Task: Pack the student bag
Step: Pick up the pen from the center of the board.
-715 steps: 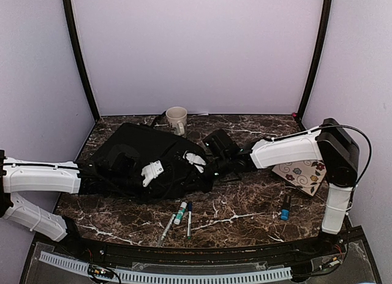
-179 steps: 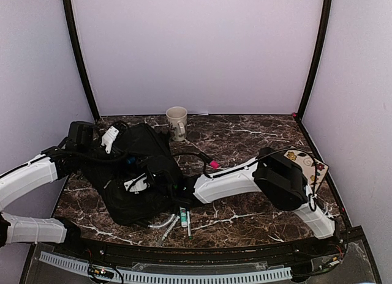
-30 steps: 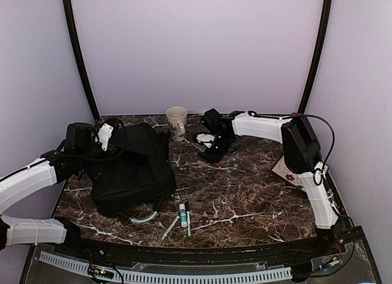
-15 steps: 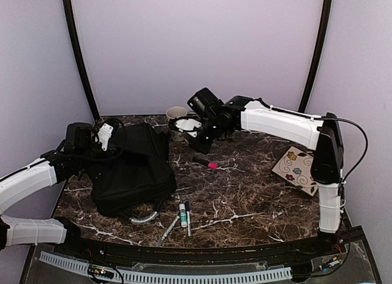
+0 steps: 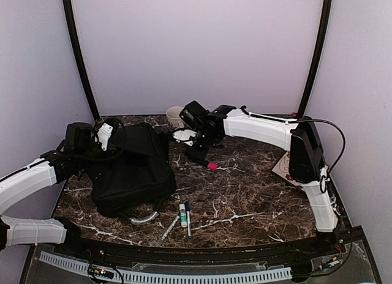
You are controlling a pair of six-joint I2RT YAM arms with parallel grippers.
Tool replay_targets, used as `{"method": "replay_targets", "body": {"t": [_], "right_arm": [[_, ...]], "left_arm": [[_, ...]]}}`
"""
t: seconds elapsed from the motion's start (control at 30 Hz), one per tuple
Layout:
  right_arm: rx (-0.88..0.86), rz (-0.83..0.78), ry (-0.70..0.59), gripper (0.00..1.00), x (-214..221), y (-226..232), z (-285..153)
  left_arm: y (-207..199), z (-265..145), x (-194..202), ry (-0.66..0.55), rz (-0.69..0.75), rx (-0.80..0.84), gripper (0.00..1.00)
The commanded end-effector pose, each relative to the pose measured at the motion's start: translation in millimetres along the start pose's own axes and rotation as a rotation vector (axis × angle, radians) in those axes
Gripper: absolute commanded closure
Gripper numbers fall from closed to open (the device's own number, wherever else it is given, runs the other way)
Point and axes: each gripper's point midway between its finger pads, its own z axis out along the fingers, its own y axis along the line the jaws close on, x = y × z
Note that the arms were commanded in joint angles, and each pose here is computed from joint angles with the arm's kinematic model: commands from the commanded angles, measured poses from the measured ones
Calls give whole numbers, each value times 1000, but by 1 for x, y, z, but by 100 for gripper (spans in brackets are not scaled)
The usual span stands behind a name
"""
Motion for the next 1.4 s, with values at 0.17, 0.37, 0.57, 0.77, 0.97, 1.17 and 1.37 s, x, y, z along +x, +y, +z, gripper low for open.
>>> {"method": "replay_targets", "body": {"t": [0.17, 0.37, 0.57, 0.77, 0.97, 1.17, 1.37], "right_arm": [[-69, 169, 89, 52, 36, -29, 36], [-113, 230, 103, 53, 47, -39, 54], [-148, 245, 124, 53, 54, -31, 64], [-144, 267, 162, 61, 64, -27, 76], [-142, 271, 207, 67, 77, -22, 86], [-138, 263, 184, 81, 71, -20, 72], [-70, 172, 113, 90, 49, -19, 24]], "left_arm": [[4, -10, -34, -127, -23, -2, 100], [4, -9, -32, -121, -21, -4, 100], [4, -9, -32, -120, -18, -4, 100], [3, -10, -33, -123, -15, 0, 100], [3, -10, -33, -126, -13, 3, 100], [3, -12, -34, -131, -13, 2, 100], [3, -15, -37, -140, -6, 2, 100]]}}
